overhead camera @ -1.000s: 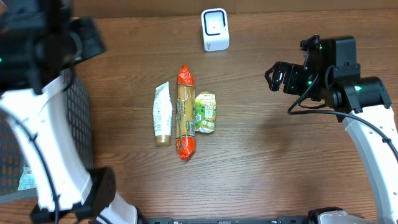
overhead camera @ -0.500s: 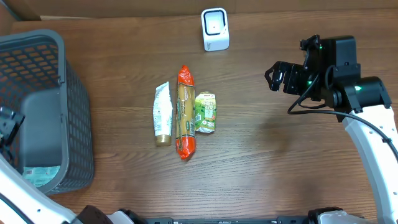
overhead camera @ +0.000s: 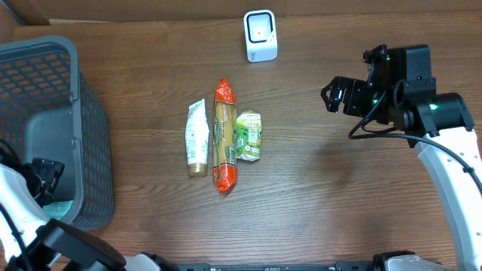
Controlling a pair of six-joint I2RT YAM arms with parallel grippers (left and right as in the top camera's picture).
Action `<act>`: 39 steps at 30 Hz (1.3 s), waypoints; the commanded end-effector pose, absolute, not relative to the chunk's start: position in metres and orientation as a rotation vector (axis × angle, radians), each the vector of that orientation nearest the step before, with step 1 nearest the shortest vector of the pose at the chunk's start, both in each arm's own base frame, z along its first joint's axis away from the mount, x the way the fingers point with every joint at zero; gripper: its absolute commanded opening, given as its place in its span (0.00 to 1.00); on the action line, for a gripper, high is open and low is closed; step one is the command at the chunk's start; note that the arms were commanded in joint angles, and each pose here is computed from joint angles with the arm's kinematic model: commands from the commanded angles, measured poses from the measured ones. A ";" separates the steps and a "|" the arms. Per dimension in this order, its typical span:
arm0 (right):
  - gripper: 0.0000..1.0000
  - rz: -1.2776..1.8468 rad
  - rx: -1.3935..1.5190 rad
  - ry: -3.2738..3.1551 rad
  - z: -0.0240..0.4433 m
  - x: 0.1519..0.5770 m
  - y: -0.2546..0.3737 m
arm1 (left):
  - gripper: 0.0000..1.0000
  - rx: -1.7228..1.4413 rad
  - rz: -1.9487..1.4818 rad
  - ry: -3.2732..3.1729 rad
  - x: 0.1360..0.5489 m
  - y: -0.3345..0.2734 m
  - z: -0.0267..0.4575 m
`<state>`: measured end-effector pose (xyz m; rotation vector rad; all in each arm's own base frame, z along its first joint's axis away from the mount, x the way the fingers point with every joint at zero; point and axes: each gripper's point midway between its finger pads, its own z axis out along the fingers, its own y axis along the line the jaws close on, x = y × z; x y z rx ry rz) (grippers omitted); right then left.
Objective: Scan the item barcode
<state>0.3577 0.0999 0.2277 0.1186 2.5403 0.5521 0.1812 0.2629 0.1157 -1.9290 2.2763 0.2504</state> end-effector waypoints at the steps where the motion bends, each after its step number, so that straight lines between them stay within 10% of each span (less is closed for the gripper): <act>1: 1.00 0.546 0.113 2.534 0.231 0.358 0.101 | 0.99 -1.995 0.397 2.286 0.164 0.271 0.099; 23: 1.00 0.545 0.116 2.545 0.230 0.356 0.101 | 0.87 -2.131 0.498 2.411 0.155 0.281 0.023; 36: 1.00 0.545 0.114 2.540 0.231 0.357 0.101 | 0.07 -2.124 0.418 2.391 0.165 0.279 0.019; 39: 1.00 0.546 0.113 2.533 0.232 0.359 0.101 | 0.04 -2.117 0.287 2.399 0.175 0.271 0.016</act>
